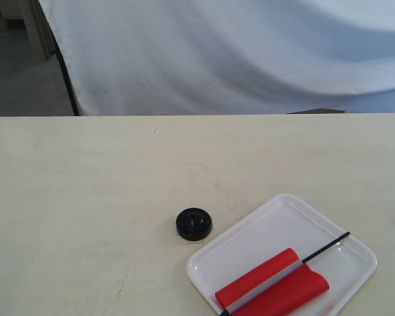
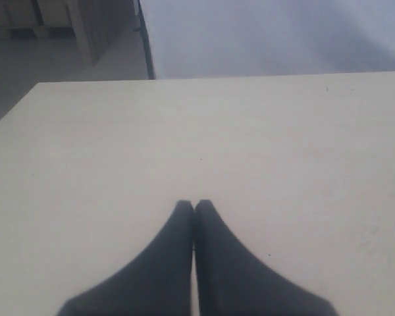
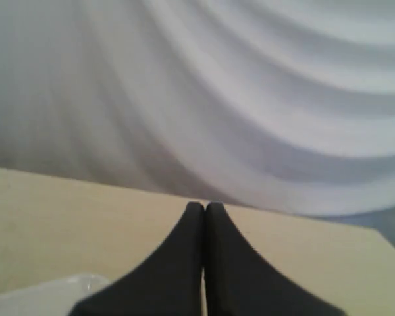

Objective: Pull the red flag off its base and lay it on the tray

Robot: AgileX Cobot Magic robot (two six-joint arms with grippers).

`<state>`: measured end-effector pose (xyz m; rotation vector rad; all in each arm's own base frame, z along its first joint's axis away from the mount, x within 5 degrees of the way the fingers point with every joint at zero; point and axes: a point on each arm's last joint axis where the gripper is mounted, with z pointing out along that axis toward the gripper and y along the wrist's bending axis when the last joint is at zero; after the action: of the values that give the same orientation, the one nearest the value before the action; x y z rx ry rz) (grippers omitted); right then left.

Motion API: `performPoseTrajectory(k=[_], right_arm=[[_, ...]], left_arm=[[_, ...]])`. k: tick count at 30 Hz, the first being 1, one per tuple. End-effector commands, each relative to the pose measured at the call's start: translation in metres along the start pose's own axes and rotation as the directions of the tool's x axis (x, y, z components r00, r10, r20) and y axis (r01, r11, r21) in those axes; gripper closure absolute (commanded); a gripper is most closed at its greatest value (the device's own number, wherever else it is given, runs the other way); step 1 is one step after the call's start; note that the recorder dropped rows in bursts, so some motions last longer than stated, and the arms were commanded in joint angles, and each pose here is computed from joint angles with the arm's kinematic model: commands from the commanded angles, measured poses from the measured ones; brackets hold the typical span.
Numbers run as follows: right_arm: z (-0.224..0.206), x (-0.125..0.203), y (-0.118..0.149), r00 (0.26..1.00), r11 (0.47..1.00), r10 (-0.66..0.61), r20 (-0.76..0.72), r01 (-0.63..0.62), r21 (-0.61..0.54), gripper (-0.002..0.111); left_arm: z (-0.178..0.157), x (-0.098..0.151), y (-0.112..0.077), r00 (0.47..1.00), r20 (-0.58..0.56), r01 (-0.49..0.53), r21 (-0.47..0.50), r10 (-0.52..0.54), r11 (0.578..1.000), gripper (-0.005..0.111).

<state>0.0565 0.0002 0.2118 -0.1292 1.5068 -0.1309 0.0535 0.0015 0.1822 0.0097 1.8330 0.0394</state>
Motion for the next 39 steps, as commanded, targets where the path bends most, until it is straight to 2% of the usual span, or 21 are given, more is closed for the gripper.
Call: performPoseTrajectory(k=[1,39], right_arm=[[-0.0013,0.0144,0.0024,0.989,1.0,0.005,-0.147,-0.008,-0.023,0.109],[-0.0014,0.0151,0.0025,0.988,0.999,0.023,-0.156,-0.026,-0.021,0.109]], left_arm=[[-0.0001,0.0,-0.0001,1.0,0.006,0.003,0.002,-0.003,1.0,0.107],[-0.0001,0.0,-0.0001,1.0,0.006,0.003,0.002,-0.003,1.0,0.107]])
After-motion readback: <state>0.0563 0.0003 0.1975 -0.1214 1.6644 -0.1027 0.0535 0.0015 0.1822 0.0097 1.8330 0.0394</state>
